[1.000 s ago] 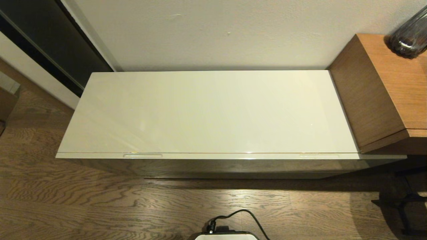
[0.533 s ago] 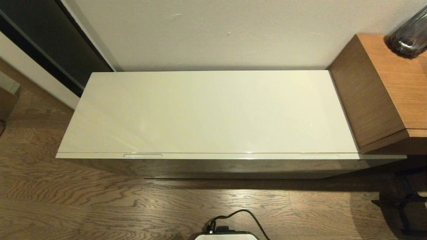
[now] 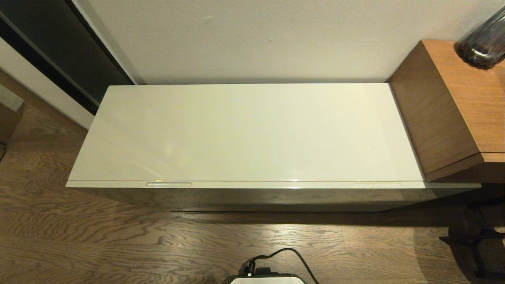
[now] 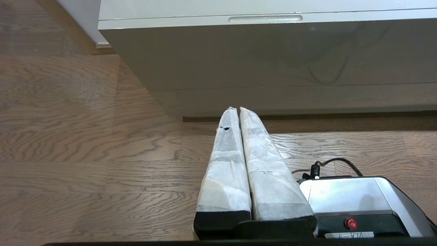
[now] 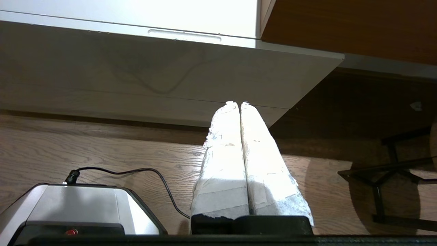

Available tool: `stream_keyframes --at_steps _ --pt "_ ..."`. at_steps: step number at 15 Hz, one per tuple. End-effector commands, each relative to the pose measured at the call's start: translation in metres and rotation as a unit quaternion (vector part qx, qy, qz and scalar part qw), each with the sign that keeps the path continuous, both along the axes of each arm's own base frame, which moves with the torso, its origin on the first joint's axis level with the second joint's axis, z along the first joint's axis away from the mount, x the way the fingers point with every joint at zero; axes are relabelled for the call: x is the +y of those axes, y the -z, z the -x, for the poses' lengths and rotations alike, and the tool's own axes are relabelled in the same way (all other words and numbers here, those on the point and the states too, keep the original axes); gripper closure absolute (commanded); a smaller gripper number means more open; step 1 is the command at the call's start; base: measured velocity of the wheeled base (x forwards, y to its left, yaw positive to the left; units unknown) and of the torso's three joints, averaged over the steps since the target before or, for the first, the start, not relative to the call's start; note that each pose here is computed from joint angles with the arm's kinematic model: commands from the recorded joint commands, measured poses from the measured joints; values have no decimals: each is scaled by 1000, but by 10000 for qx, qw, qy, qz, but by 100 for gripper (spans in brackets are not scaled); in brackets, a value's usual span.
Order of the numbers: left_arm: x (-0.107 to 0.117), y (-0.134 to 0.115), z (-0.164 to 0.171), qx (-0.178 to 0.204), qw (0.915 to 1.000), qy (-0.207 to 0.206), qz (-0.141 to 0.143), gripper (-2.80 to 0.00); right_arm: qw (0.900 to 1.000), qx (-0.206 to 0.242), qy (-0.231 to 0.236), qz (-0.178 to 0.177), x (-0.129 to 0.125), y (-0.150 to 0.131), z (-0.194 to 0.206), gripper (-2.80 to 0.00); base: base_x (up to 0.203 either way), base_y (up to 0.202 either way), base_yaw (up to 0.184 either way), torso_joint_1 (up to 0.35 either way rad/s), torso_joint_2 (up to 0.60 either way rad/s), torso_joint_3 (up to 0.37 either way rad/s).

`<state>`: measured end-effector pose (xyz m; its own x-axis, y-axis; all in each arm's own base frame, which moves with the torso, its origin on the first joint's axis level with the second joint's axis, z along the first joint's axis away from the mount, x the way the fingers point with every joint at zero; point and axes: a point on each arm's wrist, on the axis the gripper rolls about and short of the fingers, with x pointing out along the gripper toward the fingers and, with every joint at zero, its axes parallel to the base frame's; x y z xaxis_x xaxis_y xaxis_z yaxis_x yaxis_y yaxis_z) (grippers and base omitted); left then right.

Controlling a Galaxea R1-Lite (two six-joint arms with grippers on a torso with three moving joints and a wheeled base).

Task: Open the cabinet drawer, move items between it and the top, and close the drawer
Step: Open the drawer

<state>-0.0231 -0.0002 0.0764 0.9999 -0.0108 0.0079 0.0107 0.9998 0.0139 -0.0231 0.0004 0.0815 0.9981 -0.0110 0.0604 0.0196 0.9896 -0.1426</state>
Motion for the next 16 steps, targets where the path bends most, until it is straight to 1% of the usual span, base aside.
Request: stream_keyframes --at_steps 1,12,15,16 --pt "0 0 0 1 10000 0 0 0 10000 -5 -1 5 0 0 0 0 0 0 0 0 0 0" --pt "0 0 0 9 10000 0 0 0 10000 2 -16 21 0 0 0 0 0 0 0 0 0 0" --pt "0 0 0 6 10000 0 0 0 9995 55 -106 296 1 1 0 0 0 0 0 0 0 0" --pt "0 0 0 4 10000 0 0 0 9991 8 30 417 0 -3 1 0 0 0 0 0 0 0"
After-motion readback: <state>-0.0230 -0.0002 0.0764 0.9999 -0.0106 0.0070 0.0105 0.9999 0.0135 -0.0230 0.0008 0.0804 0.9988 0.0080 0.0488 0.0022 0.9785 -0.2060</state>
